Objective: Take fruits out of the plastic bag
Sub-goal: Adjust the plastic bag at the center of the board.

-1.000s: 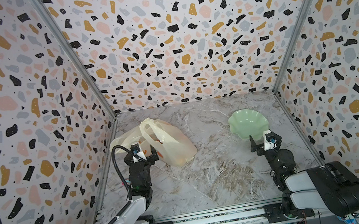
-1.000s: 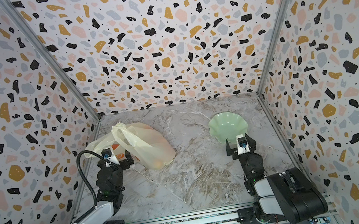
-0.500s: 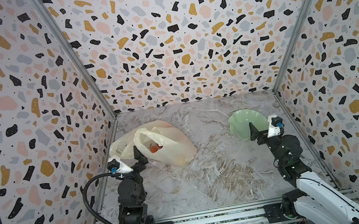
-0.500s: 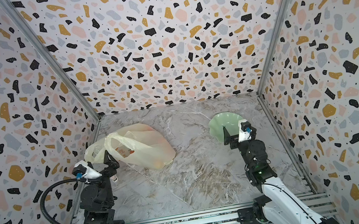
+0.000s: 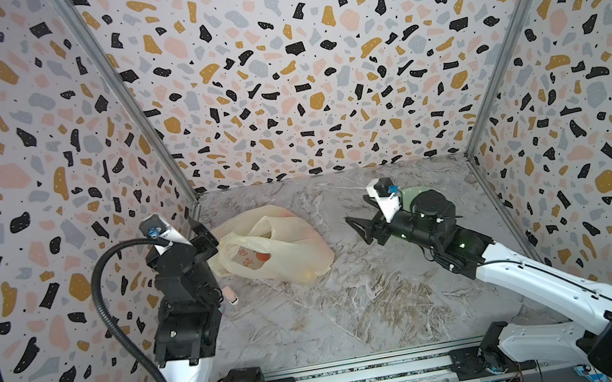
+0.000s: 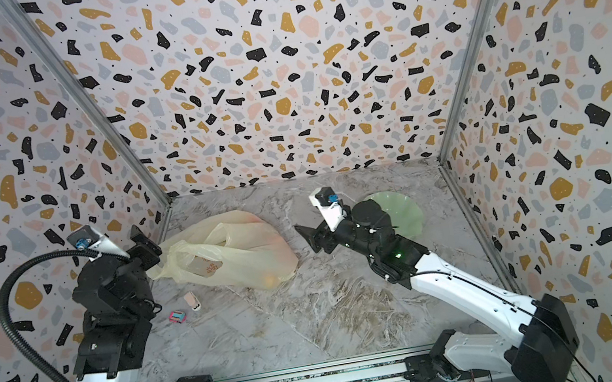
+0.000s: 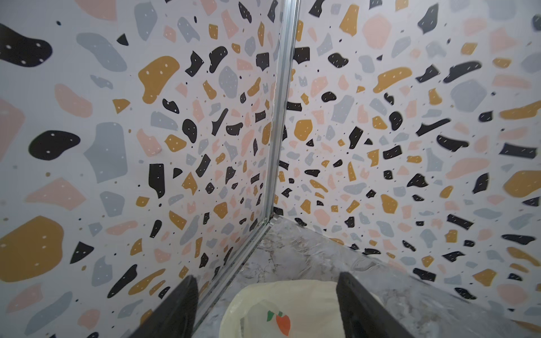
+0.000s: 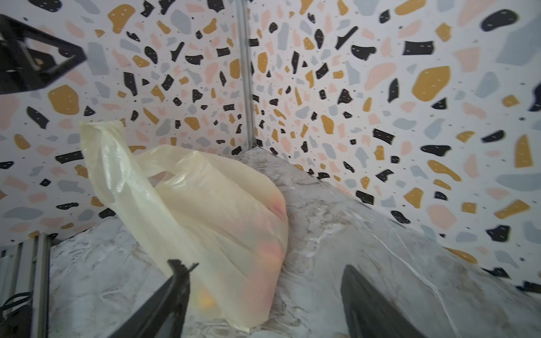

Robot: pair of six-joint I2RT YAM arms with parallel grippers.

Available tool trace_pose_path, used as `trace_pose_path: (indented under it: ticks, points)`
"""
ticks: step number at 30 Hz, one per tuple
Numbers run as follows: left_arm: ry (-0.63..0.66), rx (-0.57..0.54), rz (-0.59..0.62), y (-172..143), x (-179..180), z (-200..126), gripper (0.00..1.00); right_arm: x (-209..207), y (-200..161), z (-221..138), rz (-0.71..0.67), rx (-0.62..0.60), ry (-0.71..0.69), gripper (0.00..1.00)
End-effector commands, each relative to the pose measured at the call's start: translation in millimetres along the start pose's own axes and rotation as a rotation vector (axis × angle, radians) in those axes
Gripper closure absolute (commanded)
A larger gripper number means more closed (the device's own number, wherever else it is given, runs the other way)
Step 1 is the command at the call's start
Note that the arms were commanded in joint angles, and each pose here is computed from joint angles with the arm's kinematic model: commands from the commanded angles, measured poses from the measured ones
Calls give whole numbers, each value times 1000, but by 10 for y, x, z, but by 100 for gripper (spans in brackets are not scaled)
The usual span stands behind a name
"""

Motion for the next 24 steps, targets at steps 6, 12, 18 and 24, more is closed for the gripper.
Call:
trace_pose_path:
  ticks: [6, 12, 18, 24]
  points:
    - [-94, 251, 33, -285, -111, 596, 26, 944, 432, 542, -171, -65, 244, 19]
    - [-124, 347, 15, -546, 4, 842, 28, 1288, 548, 962, -260, -75, 292, 17]
    - [-164, 462, 10, -913, 14, 952, 25, 1359, 506, 1412, -304, -65, 260, 17]
    - [-160, 539, 31, -1236, 65, 945, 25, 1402, 383, 1774, -329, -7, 250, 35]
Point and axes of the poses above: each gripper's point midway between its finger pads, its own z axis out along the fingers, its own x axis along the line the jaws close on, y = z × x, the point moved 3 cm from there along -z, back along the fingers, and after that the axes turned 6 degrees about -z, right-handed, at the moved point
